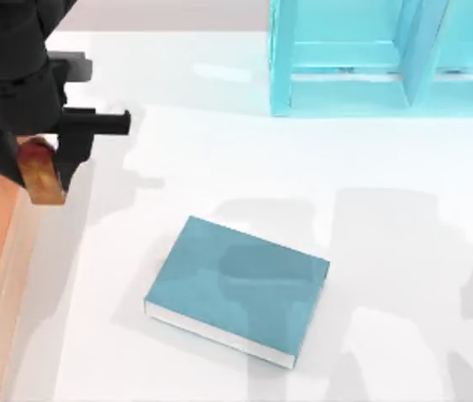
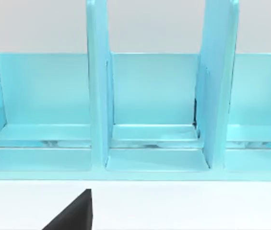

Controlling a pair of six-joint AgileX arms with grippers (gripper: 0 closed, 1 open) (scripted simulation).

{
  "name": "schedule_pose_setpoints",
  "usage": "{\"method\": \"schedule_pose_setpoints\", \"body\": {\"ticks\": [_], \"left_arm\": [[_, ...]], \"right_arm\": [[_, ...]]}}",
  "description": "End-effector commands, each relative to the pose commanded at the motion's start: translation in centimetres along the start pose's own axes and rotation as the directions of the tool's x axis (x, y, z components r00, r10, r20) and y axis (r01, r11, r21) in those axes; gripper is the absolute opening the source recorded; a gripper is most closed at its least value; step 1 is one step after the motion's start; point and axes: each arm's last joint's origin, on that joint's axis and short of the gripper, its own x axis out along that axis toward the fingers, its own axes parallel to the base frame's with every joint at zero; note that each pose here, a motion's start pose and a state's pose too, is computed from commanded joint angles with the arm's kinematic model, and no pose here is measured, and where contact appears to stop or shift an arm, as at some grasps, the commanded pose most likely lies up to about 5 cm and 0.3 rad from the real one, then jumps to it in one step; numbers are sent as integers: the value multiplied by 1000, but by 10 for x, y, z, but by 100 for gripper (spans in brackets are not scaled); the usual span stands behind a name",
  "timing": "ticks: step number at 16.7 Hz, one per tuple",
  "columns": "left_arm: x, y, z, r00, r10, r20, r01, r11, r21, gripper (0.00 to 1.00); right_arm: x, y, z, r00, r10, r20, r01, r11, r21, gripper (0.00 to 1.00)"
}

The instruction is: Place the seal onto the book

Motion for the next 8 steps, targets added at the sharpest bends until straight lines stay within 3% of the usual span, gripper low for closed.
{"method": "schedule_pose_setpoints", "body": {"ticks": [5,8], "left_arm": [[37,-120,-24,1000,11,9,-11,1000,2,0],[49,-168,-46,998,-19,52,19,1000,0,0]], "right_arm": [[0,0,0,1000,0,0,0,1000,0,100],[0,0,0,1000,0,0,0,1000,0,100]]}}
